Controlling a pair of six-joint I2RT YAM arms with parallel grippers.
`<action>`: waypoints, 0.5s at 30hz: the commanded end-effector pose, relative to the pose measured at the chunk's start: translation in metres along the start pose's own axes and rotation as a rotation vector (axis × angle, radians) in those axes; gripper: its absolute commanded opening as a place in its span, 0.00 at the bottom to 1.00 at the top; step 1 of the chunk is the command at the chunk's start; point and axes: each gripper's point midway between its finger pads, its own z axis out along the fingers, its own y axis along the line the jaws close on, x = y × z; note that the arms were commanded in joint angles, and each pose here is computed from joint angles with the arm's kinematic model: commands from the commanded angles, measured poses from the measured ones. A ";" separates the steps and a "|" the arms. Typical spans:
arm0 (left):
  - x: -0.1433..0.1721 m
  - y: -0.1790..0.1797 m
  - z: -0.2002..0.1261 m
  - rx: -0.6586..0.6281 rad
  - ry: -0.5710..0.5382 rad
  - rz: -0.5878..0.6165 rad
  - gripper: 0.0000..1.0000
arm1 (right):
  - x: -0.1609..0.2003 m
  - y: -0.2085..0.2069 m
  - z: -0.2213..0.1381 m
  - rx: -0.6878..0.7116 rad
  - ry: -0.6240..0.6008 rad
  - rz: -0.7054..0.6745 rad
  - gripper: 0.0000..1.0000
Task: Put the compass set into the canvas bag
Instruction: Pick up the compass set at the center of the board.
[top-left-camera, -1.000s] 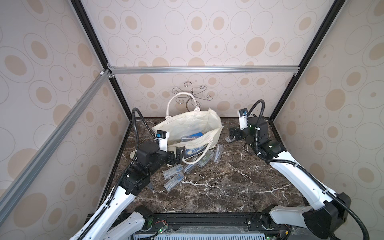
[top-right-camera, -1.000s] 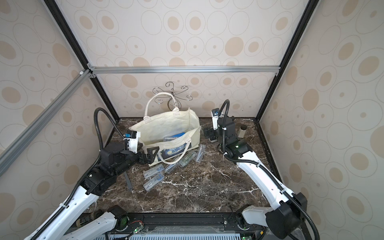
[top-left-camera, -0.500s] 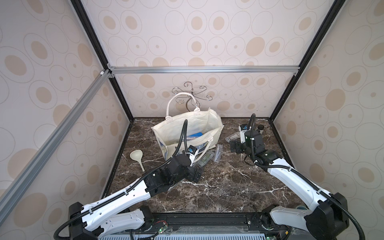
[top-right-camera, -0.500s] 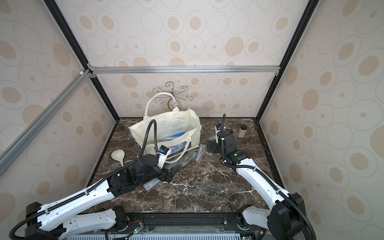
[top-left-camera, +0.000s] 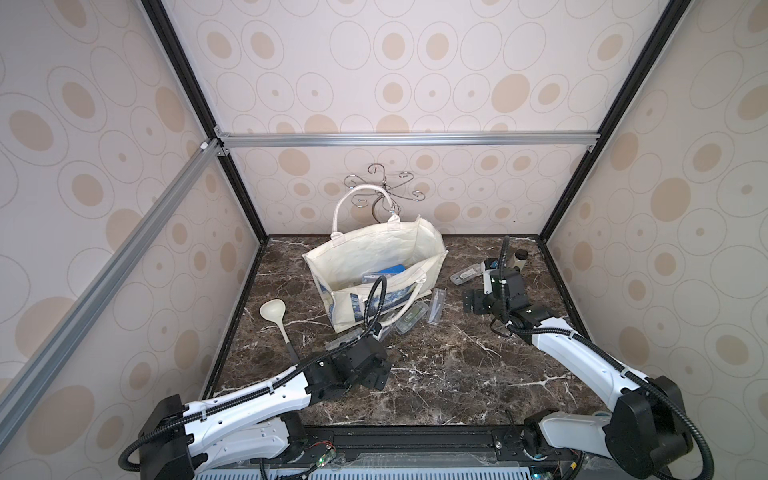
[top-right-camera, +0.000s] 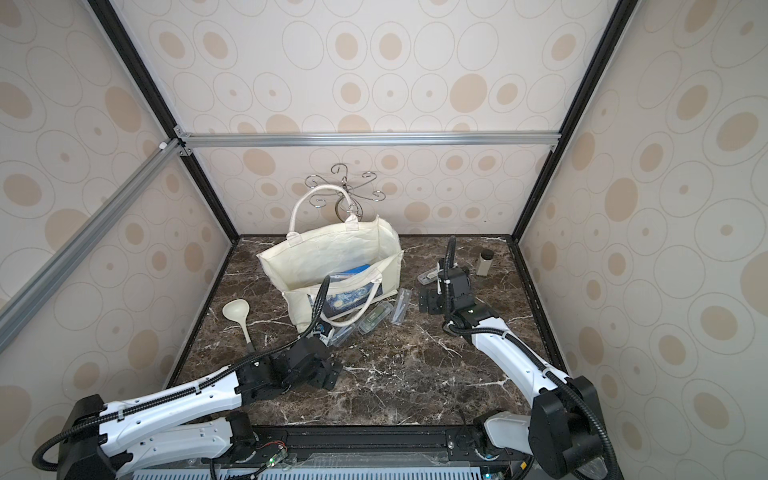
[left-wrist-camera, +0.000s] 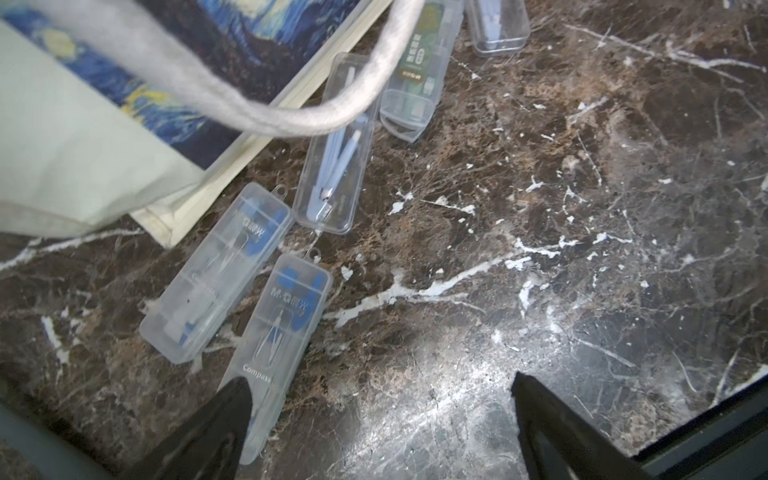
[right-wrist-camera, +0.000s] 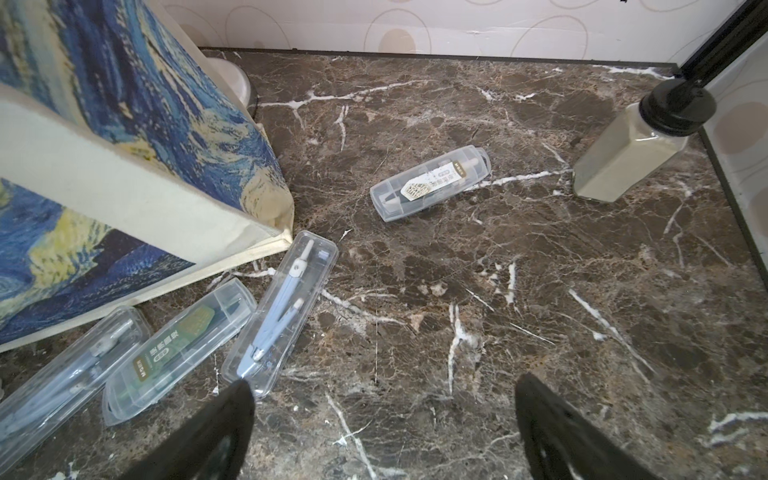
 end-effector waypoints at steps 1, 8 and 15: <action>0.010 0.020 -0.001 -0.097 0.021 -0.111 0.97 | 0.003 0.004 0.003 -0.035 -0.008 0.025 1.00; 0.042 0.046 0.022 -0.207 0.093 -0.270 0.96 | 0.008 0.005 0.004 -0.045 0.003 0.012 1.00; 0.060 0.072 0.037 -0.198 0.021 -0.447 0.96 | 0.012 0.010 0.006 -0.074 0.005 0.025 1.00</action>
